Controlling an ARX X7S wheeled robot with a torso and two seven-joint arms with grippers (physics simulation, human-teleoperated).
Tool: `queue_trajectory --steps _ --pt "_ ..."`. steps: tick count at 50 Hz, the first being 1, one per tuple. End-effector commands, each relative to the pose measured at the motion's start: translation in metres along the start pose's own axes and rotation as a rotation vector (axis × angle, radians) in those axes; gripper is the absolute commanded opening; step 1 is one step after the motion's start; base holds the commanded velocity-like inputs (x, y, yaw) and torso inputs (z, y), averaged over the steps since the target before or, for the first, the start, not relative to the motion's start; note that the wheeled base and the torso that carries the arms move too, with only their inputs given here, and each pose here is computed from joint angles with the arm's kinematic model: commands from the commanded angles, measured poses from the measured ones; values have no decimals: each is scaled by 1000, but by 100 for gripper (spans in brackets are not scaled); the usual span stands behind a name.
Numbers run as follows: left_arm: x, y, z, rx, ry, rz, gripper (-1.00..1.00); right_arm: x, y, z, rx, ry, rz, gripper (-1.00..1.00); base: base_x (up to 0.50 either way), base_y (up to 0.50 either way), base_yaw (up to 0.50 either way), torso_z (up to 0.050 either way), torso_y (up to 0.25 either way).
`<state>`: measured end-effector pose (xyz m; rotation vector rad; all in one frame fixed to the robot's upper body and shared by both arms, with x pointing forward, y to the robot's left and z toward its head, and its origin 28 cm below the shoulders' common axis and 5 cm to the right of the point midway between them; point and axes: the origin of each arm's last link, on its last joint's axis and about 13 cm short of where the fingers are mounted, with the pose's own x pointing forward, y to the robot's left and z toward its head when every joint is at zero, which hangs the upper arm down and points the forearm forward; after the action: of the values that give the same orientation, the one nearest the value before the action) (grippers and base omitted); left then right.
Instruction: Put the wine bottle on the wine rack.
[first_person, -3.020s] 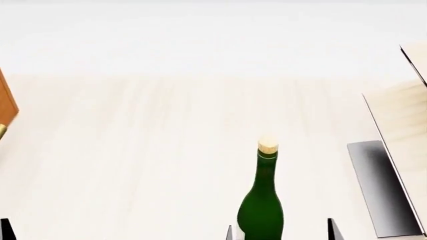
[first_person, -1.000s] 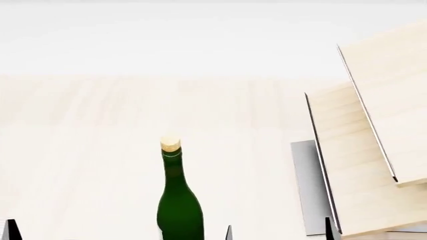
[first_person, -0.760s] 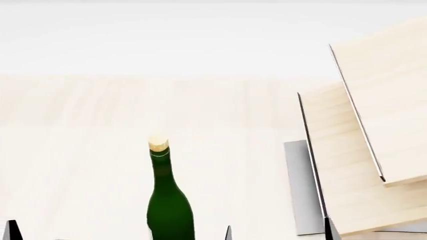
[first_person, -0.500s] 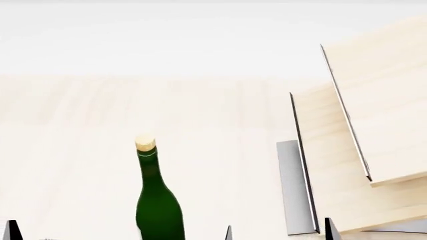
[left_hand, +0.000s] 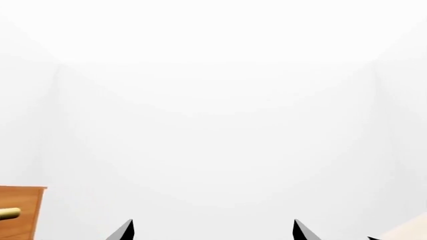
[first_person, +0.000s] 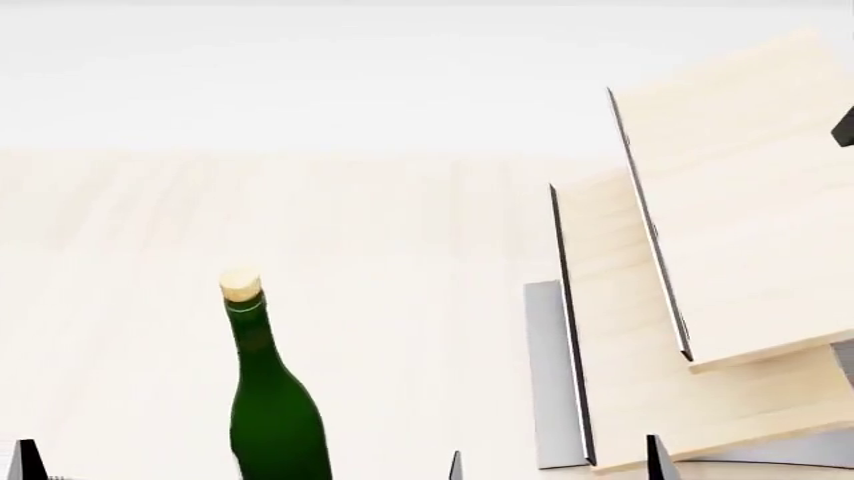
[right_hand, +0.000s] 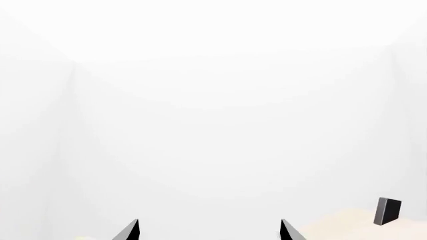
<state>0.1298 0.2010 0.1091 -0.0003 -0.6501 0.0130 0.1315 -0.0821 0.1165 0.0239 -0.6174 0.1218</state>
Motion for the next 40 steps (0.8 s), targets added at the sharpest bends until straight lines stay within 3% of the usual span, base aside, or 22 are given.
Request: queue_trajectory --steps 1,40 --pt "0 0 0 -1 3 1 100 0 0 -2 -2 4 1 100 0 -98 0 0 0" --pt "-1 0 0 -2 5 0 100 0 0 -1 -1 3 2 100 0 -94 0 0 0"
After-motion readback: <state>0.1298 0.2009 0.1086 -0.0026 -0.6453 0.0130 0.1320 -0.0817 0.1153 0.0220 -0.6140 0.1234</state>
